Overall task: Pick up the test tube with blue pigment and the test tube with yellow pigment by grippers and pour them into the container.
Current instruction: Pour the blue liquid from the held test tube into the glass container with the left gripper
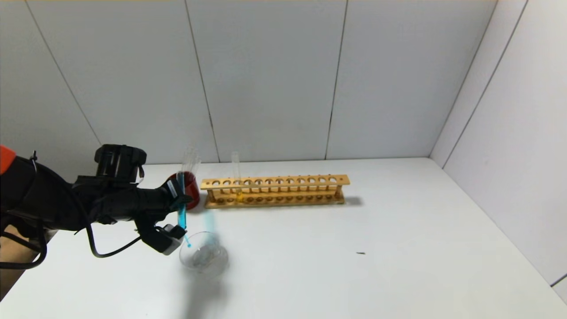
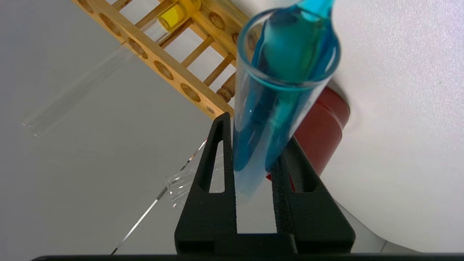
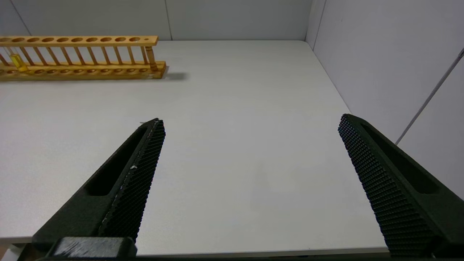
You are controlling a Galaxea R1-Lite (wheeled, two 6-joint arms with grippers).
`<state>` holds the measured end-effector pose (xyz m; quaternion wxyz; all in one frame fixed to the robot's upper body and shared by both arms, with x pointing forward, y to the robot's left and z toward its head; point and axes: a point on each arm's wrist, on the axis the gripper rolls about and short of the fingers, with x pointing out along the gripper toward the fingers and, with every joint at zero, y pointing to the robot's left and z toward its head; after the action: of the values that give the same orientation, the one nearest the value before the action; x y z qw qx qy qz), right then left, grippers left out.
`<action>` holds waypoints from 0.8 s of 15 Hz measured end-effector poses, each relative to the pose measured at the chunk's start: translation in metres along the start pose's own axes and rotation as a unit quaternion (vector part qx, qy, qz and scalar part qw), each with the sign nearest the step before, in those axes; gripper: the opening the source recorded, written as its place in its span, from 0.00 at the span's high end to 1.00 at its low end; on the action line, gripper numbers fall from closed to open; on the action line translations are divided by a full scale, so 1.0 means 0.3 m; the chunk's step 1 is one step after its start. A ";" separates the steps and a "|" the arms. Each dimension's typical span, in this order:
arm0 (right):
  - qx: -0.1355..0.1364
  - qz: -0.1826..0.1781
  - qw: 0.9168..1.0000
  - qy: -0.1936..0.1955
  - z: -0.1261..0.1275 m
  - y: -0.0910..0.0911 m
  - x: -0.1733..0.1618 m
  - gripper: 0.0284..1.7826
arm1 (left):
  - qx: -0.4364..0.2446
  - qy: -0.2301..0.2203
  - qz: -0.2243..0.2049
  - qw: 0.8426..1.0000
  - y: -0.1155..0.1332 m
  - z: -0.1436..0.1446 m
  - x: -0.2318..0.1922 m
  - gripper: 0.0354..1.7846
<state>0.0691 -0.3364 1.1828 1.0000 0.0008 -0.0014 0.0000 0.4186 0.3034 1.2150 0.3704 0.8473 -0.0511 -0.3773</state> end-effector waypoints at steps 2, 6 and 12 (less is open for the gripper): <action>0.000 0.000 1.000 0.000 0.000 0.000 0.000 0.02 | 0.003 -0.001 -0.001 1.000 0.006 0.007 0.007 0.83; 0.000 0.000 1.000 0.000 0.000 0.000 0.000 0.02 | 0.007 -0.003 0.000 1.000 0.013 0.011 0.022 0.83; 0.000 0.000 1.000 0.000 0.000 0.000 0.000 0.02 | 0.018 -0.005 0.010 1.000 0.030 0.015 0.037 0.83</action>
<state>0.0691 -0.3364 1.1828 1.0000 0.0008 -0.0014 -0.0002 0.4253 0.2902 1.2125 0.3583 0.8514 -0.0680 -0.3770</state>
